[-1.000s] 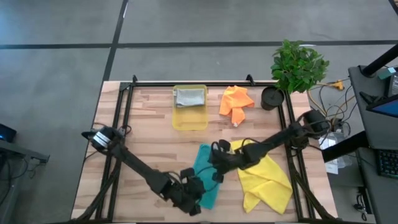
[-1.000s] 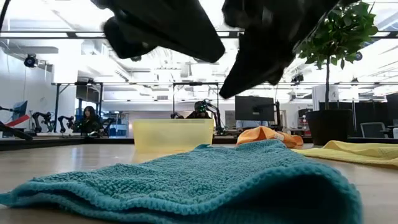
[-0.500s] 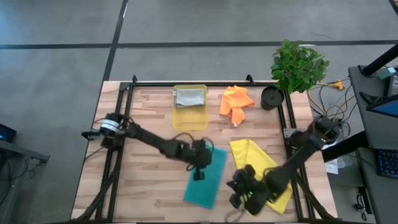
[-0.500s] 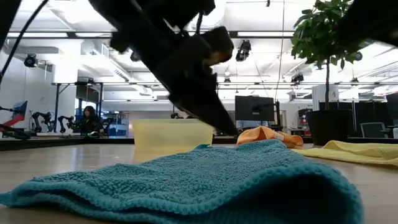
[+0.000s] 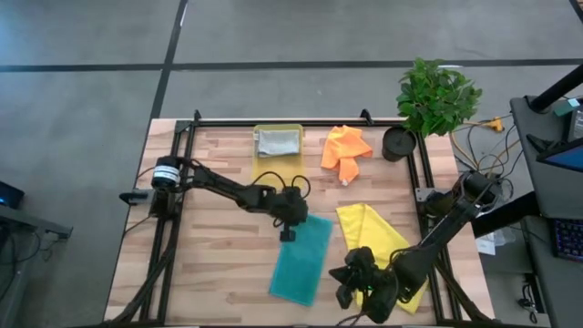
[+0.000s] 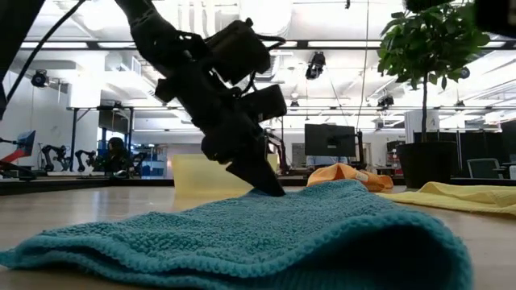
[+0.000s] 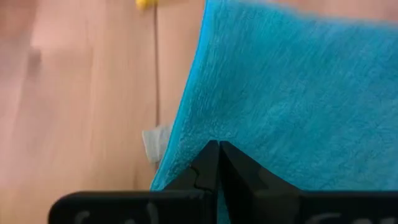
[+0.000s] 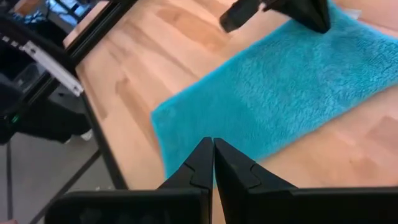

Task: Fold microfiber towels
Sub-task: Fold the light blue microfiber cloth

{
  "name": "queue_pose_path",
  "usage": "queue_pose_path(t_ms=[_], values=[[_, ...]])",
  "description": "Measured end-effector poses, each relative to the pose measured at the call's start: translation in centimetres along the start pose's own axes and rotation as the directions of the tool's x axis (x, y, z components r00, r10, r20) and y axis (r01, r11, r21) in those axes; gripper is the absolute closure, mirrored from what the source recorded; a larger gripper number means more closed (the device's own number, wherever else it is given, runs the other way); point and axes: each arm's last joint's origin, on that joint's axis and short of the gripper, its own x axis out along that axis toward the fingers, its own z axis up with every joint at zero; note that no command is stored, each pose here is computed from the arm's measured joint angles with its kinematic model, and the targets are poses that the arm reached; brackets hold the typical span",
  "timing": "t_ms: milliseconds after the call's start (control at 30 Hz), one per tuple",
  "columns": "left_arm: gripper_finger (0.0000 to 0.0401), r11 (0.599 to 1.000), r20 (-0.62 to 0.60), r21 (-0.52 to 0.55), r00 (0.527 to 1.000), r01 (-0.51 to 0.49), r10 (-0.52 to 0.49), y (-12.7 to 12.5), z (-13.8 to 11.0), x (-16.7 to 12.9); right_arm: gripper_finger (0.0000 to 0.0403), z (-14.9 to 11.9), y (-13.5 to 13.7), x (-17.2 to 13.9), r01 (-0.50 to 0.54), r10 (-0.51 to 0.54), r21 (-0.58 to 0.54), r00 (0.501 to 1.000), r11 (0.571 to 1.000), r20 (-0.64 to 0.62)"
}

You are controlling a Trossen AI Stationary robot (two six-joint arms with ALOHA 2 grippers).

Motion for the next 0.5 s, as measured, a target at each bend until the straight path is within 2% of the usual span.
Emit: queue_pose_path(t_ms=[133,300,500], values=[[0.0401,1.000,-0.034,-0.014,0.999,-0.003,0.002,0.2,-1.4,0.0,0.0394,0.8,-0.2,0.7,0.019,-0.019,0.012,1.000,1.000,0.014],[0.0401,0.989,-0.174,-0.122,0.983,-0.085,0.063,0.3,-2.8,-0.4,0.0394,1.8,-0.4,1.6,0.043,-0.043,0.003,0.999,0.999,0.031],[0.0401,0.986,-0.147,-0.113,0.983,-0.126,0.109,0.1,-1.7,-2.7,0.0394,3.2,-0.8,2.7,0.078,-0.076,-0.025,0.996,0.997,0.054]])
